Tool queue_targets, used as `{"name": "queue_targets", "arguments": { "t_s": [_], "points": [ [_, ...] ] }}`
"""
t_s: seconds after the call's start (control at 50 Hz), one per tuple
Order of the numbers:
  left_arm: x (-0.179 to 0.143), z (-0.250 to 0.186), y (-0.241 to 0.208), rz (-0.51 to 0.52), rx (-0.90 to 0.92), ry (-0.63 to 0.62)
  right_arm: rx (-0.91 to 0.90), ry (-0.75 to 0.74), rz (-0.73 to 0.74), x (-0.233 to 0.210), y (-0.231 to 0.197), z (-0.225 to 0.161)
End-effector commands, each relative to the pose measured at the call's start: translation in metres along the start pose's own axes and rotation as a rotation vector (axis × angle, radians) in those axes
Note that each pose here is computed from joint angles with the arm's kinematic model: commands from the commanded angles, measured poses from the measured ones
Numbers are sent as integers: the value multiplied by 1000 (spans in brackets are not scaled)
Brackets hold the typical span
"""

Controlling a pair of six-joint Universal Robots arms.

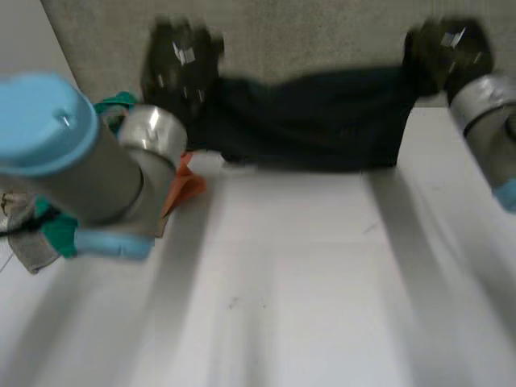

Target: Fold the laundry.

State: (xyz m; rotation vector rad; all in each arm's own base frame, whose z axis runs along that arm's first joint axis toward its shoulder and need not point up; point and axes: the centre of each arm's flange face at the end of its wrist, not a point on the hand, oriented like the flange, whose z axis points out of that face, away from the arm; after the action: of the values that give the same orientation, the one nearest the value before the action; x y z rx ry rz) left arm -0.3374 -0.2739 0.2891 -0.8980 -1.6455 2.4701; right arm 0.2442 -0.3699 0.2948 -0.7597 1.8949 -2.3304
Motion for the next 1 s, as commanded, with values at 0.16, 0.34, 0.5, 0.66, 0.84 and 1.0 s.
{"name": "queue_targets", "arguments": {
  "t_s": [0.16,0.34,0.5,0.66,0.84,1.0],
  "points": [
    [40,-141,44,55,-489,368,-675,-270,-289,-33,75,-121],
    [27,-246,-6,241,-792,827,-743,-522,-589,-40,37,-218],
    [41,-193,-10,237,-587,726,-646,-529,-492,-44,26,-212],
    [48,-72,22,226,-317,357,-616,-294,-316,-32,63,-136],
    [73,27,78,244,-154,202,-506,-39,-364,-16,87,-66],
    [83,73,107,254,-51,109,-410,57,-365,-14,118,-4]
  ]
}}
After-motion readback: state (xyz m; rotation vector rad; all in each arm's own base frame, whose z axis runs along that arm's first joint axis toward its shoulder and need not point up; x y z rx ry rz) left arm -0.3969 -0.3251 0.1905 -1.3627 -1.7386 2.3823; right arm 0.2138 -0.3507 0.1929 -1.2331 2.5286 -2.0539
